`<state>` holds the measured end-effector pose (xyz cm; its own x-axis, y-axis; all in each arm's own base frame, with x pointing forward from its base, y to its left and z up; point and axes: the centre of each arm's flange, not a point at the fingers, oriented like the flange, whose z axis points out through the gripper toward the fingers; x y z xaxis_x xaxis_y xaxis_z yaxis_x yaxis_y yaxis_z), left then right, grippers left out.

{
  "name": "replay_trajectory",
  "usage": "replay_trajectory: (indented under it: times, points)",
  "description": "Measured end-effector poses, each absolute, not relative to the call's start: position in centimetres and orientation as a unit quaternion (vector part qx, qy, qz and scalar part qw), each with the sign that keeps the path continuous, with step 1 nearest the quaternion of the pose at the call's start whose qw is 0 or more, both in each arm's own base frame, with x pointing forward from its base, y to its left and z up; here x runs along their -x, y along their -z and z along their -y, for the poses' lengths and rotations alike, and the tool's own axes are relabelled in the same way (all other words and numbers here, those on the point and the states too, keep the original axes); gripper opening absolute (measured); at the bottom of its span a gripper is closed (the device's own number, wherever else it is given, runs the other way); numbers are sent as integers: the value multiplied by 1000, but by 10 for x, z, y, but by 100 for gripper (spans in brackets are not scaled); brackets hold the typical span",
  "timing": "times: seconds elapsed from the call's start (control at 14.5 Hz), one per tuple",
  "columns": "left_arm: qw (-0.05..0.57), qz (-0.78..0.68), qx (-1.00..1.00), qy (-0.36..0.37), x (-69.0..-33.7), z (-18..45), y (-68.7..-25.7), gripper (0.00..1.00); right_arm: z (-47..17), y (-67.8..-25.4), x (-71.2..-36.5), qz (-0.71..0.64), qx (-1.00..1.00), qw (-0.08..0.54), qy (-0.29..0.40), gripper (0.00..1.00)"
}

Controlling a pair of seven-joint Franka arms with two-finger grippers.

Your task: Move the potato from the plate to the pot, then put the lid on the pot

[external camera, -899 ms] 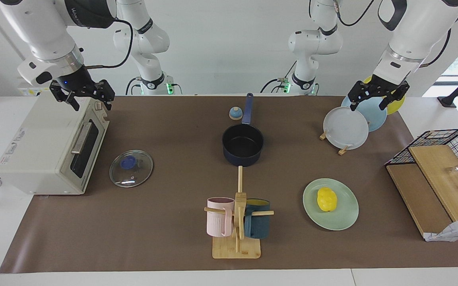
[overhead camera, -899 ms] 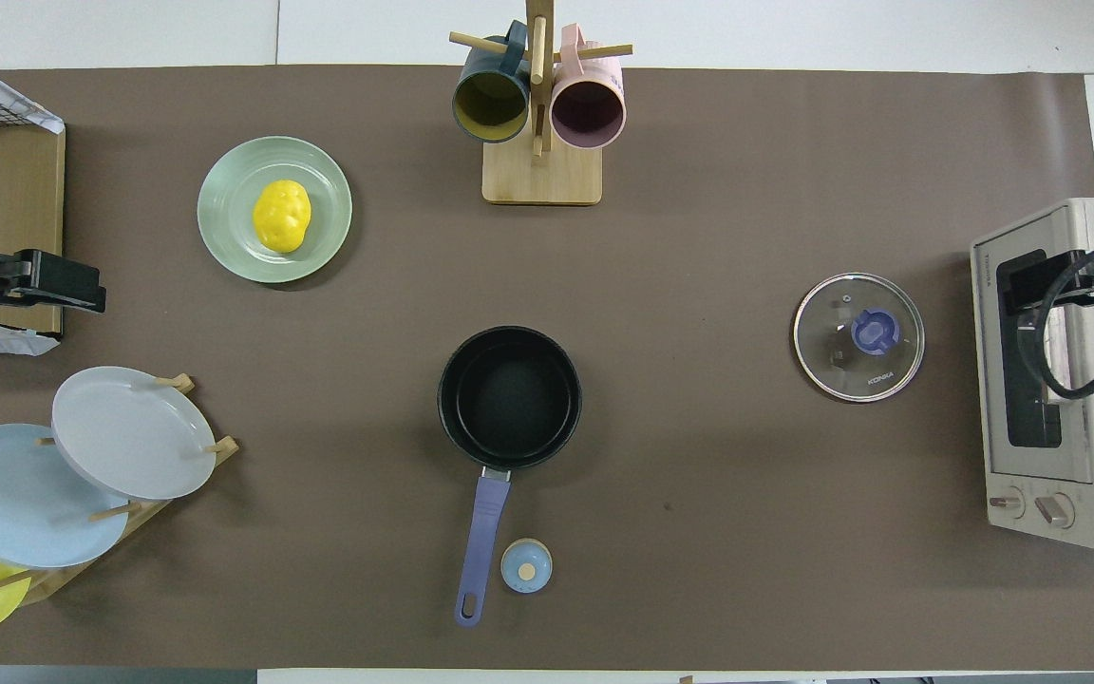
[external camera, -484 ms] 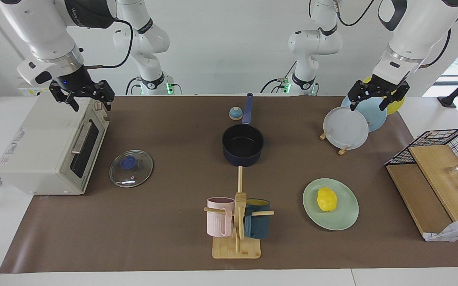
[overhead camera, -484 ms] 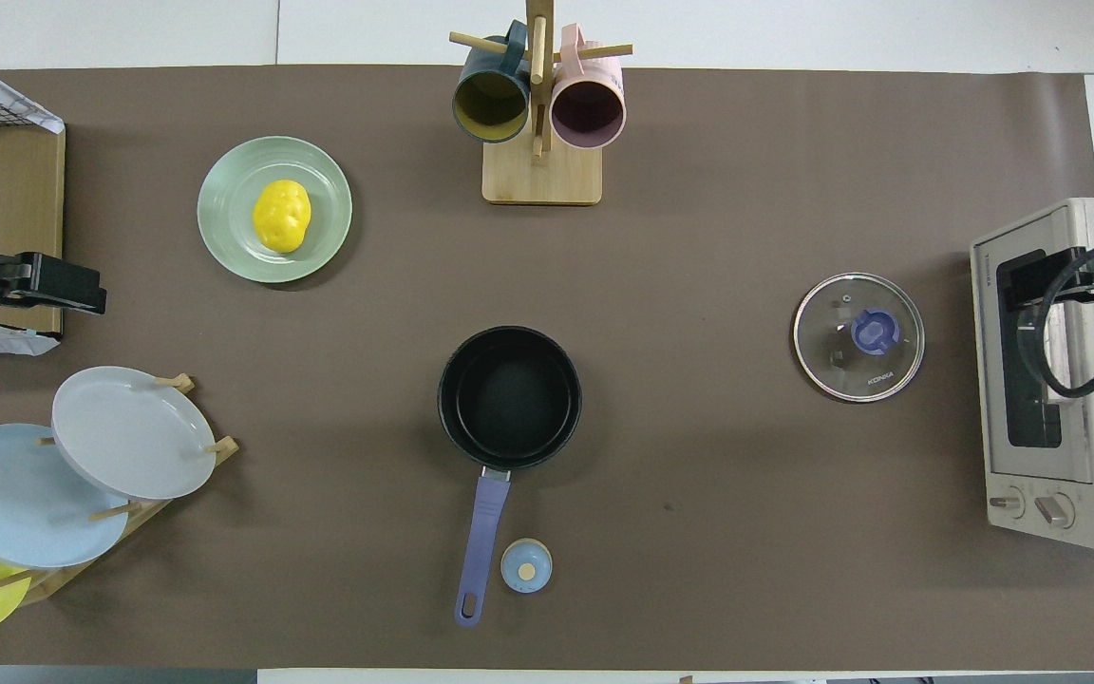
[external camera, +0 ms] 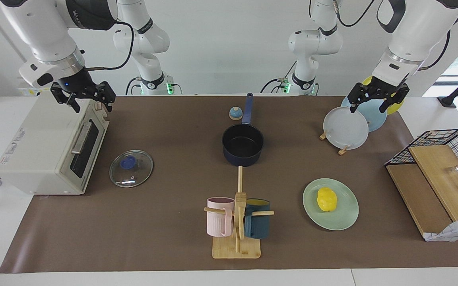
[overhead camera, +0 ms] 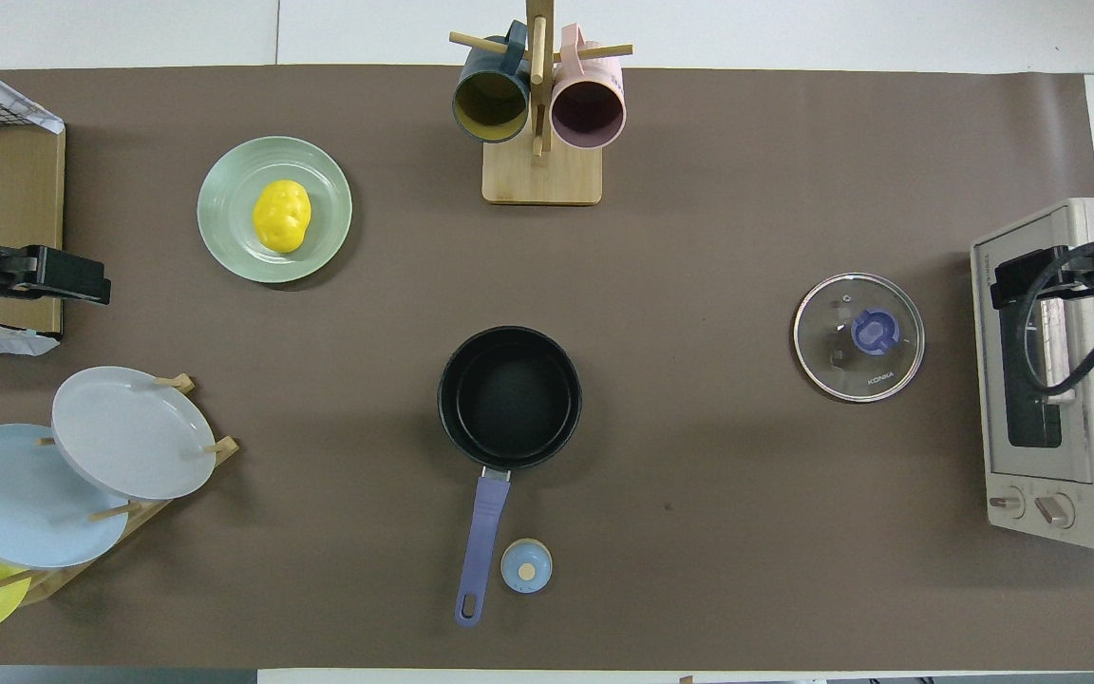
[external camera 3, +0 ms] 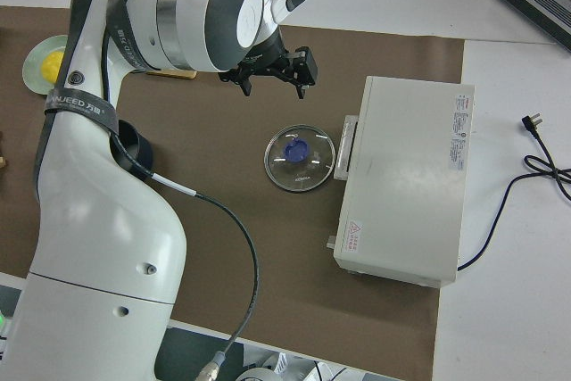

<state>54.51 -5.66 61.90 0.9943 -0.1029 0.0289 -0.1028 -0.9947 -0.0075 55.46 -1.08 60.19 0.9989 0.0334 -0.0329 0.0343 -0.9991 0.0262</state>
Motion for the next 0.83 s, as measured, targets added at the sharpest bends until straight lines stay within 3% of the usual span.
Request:
replay_trajectory:
  times: [0.35, 0.69, 0.83]
  points:
    - [-11, -53, 998, 13, -568, 64, -596, 100, -16, -497, -574, -51, -999, 12, -8, 100]
    - [-23, -53, 998, 3, -652, 81, -504, 100, -24, -385, -566, -74, -997, 11, -25, 100]
    - [-24, -54, 998, 10, -680, 88, -459, 100, -24, -363, -556, -79, -996, 10, -29, 100]
